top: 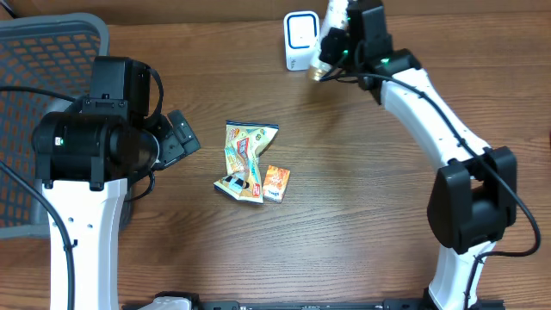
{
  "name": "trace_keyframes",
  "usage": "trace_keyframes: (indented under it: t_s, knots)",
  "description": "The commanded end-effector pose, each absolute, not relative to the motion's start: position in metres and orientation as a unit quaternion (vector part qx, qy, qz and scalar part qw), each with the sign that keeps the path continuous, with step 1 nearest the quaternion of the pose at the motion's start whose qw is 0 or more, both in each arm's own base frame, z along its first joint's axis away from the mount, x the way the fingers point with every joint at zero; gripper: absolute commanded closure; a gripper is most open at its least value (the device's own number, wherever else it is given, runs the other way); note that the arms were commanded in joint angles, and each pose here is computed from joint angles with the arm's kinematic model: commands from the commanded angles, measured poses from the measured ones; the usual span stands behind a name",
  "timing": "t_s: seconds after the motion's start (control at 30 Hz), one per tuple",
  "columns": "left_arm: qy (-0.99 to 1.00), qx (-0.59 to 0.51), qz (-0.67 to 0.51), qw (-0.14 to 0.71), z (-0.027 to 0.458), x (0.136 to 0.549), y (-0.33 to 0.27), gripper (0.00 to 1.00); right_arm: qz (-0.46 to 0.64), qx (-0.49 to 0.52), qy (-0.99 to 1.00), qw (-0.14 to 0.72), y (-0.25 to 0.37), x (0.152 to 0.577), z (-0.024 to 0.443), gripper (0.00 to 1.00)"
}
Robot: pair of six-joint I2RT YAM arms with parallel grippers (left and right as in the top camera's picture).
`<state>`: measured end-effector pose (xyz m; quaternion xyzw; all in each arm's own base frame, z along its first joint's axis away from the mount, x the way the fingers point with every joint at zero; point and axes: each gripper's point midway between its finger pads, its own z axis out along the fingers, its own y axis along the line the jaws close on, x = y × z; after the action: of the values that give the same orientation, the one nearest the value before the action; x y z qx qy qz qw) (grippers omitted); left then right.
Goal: Scan the item barcode
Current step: 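Lift the Pantene tube and carry it up toward the scanner, then hold the Pantene tube in front of the scanner with the right gripper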
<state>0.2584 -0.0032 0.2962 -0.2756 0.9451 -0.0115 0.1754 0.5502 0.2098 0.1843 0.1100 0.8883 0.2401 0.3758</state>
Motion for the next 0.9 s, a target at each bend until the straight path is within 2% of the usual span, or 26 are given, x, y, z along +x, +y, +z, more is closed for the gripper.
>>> trace_keyframes:
  t_s: [0.0,0.43,0.6,0.87]
  knots:
    - [0.941,-0.289,-0.006,0.175,0.295,0.259,0.0,0.0,0.236,0.103,0.868,0.425,0.233,0.562,0.2,0.96]
    - [0.941,-0.289,-0.006,0.175,0.295,0.259,0.0,0.0,0.277,0.047,0.844,0.456,0.294,0.576,0.172,0.96]
    - [0.941,-0.289,-0.006,0.175,0.295,0.259,0.0,0.01,0.269,0.053,0.847,0.455,0.294,0.579,0.158,0.96]
    - [0.941,-0.289,-0.006,0.175,0.295,0.259,0.0,0.0,0.251,0.037,0.842,0.475,0.29,0.584,0.162,0.96]
